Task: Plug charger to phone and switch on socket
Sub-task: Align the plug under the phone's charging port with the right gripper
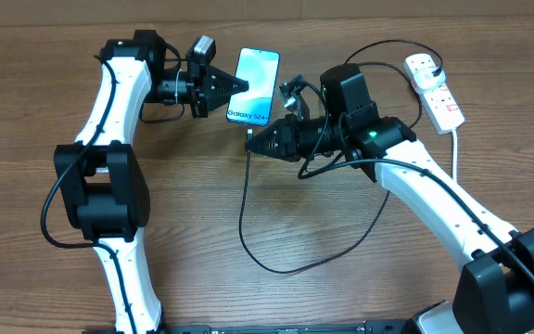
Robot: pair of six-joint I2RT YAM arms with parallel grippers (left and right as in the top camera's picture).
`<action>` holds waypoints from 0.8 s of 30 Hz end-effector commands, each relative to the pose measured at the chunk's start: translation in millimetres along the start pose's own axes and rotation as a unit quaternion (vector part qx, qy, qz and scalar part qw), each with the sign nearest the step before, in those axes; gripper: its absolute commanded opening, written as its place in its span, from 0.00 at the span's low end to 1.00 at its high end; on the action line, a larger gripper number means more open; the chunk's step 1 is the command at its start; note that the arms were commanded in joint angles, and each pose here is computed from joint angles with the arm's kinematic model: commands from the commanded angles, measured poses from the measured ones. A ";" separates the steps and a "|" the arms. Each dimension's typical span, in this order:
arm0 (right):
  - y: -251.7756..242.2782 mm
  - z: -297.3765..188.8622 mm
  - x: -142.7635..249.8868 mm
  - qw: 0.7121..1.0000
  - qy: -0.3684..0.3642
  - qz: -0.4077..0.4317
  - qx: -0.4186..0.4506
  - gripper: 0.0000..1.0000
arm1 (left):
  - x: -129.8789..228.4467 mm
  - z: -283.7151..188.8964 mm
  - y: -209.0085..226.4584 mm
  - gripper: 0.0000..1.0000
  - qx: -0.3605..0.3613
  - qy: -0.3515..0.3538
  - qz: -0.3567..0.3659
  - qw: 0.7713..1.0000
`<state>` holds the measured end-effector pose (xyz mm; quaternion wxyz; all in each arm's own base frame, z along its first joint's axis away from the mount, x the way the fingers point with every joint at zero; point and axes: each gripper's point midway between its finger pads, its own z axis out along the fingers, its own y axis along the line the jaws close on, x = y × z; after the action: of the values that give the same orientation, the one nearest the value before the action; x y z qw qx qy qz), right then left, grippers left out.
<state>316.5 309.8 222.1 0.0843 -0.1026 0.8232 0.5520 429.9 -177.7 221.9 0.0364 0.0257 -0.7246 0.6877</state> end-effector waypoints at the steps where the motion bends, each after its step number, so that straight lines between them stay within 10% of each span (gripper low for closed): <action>1: 5.6 -1.5 -6.3 1.000 -0.010 0.017 -0.003 0.04 | -0.8 -4.4 -15.9 0.04 0.031 -0.004 0.019 0.999; 24: 0.9 10.6 -9.3 0.999 -0.016 0.041 0.005 0.04 | -0.7 -4.4 -15.9 0.04 0.031 -0.004 0.003 0.999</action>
<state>320.9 318.0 224.9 0.0791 -0.0692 0.8256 0.5544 430.5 -176.2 221.9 0.0357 0.0275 -0.7245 0.6878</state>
